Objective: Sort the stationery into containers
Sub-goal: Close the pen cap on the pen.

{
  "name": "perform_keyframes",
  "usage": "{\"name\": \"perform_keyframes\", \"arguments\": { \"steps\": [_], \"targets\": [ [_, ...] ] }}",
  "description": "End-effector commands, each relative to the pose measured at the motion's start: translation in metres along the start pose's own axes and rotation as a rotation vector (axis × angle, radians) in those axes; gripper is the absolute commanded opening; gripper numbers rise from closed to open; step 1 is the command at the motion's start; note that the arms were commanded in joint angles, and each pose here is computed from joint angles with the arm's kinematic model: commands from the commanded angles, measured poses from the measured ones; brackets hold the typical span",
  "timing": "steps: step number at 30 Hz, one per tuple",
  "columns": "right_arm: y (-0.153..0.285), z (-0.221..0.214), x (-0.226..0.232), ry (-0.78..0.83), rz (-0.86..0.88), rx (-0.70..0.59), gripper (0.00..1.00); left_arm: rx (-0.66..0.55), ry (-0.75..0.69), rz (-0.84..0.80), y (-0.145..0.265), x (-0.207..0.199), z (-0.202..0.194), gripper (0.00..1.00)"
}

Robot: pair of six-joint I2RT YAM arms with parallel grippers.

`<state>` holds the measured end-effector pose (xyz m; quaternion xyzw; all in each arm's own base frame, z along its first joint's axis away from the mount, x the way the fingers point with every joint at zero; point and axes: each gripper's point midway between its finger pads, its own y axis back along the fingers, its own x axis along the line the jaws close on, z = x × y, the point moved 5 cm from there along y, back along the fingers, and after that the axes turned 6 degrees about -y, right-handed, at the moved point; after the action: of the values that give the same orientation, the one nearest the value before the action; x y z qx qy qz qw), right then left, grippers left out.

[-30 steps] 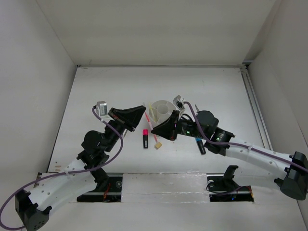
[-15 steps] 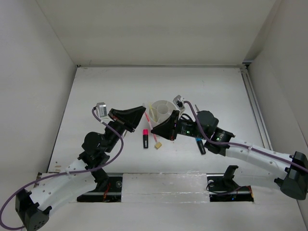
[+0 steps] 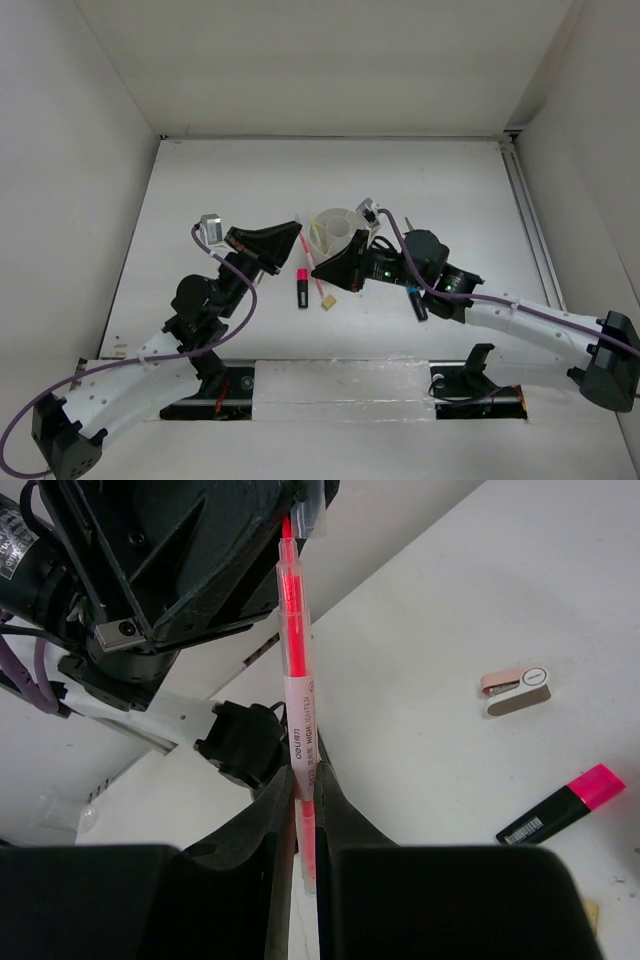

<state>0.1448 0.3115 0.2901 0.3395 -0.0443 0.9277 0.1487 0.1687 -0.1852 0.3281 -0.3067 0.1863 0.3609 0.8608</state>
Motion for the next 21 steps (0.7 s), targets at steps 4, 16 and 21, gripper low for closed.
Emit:
{"name": "perform_keyframes", "arguments": {
  "steps": [4,16,21],
  "targets": [
    [-0.002,0.019,0.011,0.026,0.037,-0.084,0.0,-0.05,0.005,-0.021,-0.003,-0.011,0.018,0.0],
    [0.002,0.014,0.014,0.032,0.044,-0.064,0.0,-0.054,0.003,0.022,-0.009,-0.006,0.018,0.0],
    [0.002,0.009,0.007,0.024,0.013,-0.054,0.0,-0.071,0.006,0.012,-0.011,-0.011,0.026,0.0]
  ]
}}
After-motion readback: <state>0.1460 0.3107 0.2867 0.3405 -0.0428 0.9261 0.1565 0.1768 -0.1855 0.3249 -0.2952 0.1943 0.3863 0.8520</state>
